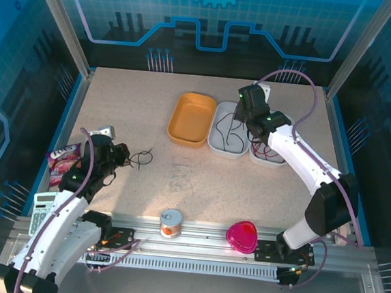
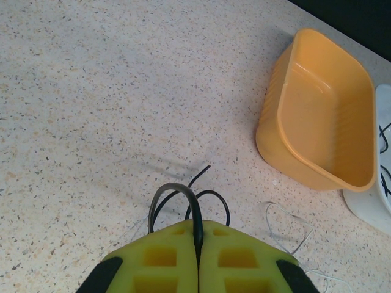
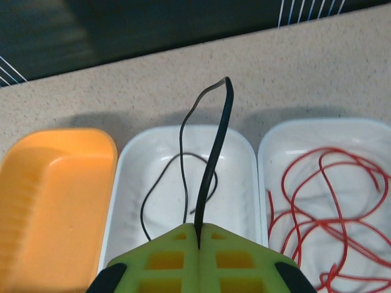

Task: Untangle the cables

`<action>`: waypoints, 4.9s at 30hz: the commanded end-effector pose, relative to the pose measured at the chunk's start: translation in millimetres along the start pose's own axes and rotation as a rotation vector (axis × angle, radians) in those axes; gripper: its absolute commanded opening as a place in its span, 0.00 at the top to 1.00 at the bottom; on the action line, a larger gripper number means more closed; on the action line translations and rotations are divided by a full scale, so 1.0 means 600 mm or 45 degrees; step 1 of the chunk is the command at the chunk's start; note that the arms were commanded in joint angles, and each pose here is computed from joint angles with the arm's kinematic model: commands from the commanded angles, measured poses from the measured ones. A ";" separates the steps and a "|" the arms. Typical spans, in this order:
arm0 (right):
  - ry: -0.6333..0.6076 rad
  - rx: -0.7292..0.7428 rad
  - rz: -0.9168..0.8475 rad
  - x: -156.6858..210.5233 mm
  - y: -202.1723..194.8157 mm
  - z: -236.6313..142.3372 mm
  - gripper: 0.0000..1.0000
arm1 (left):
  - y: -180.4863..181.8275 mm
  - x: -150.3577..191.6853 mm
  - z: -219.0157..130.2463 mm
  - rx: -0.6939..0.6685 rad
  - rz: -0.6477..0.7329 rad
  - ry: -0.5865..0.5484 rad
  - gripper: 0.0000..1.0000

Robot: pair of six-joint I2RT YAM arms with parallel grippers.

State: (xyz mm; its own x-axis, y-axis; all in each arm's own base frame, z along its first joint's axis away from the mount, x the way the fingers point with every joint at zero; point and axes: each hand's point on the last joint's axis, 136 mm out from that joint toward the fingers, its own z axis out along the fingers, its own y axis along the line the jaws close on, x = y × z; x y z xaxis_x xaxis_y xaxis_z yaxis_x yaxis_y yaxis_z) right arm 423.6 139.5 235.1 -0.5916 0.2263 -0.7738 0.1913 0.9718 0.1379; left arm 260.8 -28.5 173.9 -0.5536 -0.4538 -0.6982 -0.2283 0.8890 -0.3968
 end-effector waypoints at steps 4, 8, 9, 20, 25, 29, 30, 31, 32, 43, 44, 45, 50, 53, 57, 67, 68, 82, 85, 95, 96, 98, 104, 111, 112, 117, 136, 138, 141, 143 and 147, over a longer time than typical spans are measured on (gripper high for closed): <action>0.198 -0.003 0.092 0.069 -0.009 0.019 1.00 | -0.004 0.000 0.005 0.024 0.002 -0.001 1.00; 0.278 -0.025 0.101 0.098 0.004 0.043 1.00 | -0.002 0.003 0.006 0.025 0.002 0.005 1.00; 0.292 -0.030 0.102 0.102 0.008 0.049 1.00 | -0.003 0.004 0.006 0.027 0.004 0.005 1.00; 0.321 -0.001 0.104 0.104 0.022 0.106 1.00 | 0.005 0.009 0.003 0.014 0.009 0.003 1.00; 0.326 0.019 0.111 0.110 0.017 0.131 1.00 | 0.005 0.010 0.003 0.013 0.012 0.003 1.00; 0.372 0.034 0.114 0.127 0.010 0.155 1.00 | 0.006 0.011 0.004 0.011 0.012 0.005 1.00; 0.388 0.041 0.110 0.135 0.008 0.160 1.00 | 0.006 0.010 0.003 0.011 0.012 0.004 1.00; 0.400 0.050 0.106 0.140 0.005 0.164 1.00 | 0.005 0.010 0.003 0.011 0.012 0.005 1.00; 0.409 0.057 0.100 0.145 0.003 0.167 1.00 | 0.005 0.010 0.003 0.011 0.012 0.003 1.00; 0.471 0.117 0.032 0.181 -0.018 0.180 0.87 | 0.003 0.008 0.003 0.016 0.014 0.003 1.00; 0.474 0.119 0.028 0.182 -0.019 0.180 0.87 | 0.003 0.007 0.002 0.018 0.014 0.001 1.00; 0.478 0.122 0.022 0.184 -0.020 0.179 0.87 | 0.002 0.007 0.002 0.019 0.015 0.002 1.00; 0.499 0.150 0.017 0.195 -0.031 0.177 0.95 | 0.004 0.009 0.004 0.017 0.015 0.005 1.00; 0.525 0.125 0.046 0.204 -0.028 0.177 0.96 | 0.004 0.010 0.005 0.017 0.012 0.006 1.00; 0.546 0.085 0.077 0.216 -0.021 0.183 0.96 | 0.003 0.011 0.006 0.019 0.013 0.010 1.00; 0.596 0.001 0.075 0.222 0.005 0.194 0.87 | 0.005 0.014 0.006 0.018 0.016 0.015 1.00; 0.588 0.003 0.061 0.217 0.005 0.191 0.83 | 0.004 0.013 0.005 0.018 0.017 0.012 1.00; 0.437 0.053 -0.053 0.140 -0.026 0.116 0.46 | -0.005 -0.003 -0.004 0.035 0.023 -0.012 1.00; 0.406 -0.054 -0.076 0.130 -0.008 0.094 0.42 | -0.008 -0.007 -0.006 0.042 0.021 -0.018 1.00; 0.209 -0.615 -0.219 0.126 0.096 -0.012 0.19 | -0.042 -0.025 -0.017 0.161 -0.026 -0.037 1.00; 0.173 -0.682 -0.258 0.132 0.111 -0.028 0.18 | -0.045 -0.027 -0.019 0.168 -0.026 -0.041 1.00; 0.105 -0.792 -0.343 0.144 0.141 -0.058 0.17 | -0.050 -0.030 -0.022 0.183 -0.030 -0.043 1.00; -0.016 -1.009 -0.714 0.226 0.239 -0.140 0.17 | -0.066 -0.041 -0.033 0.243 -0.080 -0.060 1.00; -0.142 -1.212 -0.941 0.311 0.330 -0.216 0.12 | -0.099 -0.070 -0.061 0.357 -0.160 -0.099 1.00; -0.163 -1.227 -0.957 0.317 0.340 -0.225 0.10 | -0.107 -0.073 -0.063 0.385 -0.172 -0.096 1.00; -0.266 -1.214 -1.052 0.337 0.391 -0.245 0.04 | -0.155 -0.085 -0.074 0.565 -0.247 -0.046 1.00; -0.402 -0.940 -1.060 0.302 0.465 -0.187 0.58 | -0.169 -0.051 -0.067 0.658 -0.344 0.081 1.00; -0.399 -0.945 -1.052 0.302 0.459 -0.189 0.80 | -0.165 -0.046 -0.063 0.646 -0.348 0.090 1.00; -0.387 -0.936 -1.027 0.301 0.447 -0.190 1.00 | -0.162 -0.044 -0.060 0.634 -0.349 0.087 1.00; -0.374 -0.942 -1.008 0.300 0.439 -0.192 1.00 | -0.161 -0.044 -0.057 0.628 -0.348 0.087 1.00; -0.354 -0.942 -0.960 0.294 0.423 -0.194 1.00 | -0.162 -0.048 -0.056 0.628 -0.346 0.076 0.77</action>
State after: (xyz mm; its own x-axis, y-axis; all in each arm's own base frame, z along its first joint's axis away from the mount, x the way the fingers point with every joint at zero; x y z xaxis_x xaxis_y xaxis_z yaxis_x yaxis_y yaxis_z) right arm 275.3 443.0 183.2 -0.1308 -0.4501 -0.8834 -0.7443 0.6332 -0.2124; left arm 271.5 -100.1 251.9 -0.5782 -0.6415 -0.5042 0.0210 0.6061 -0.7951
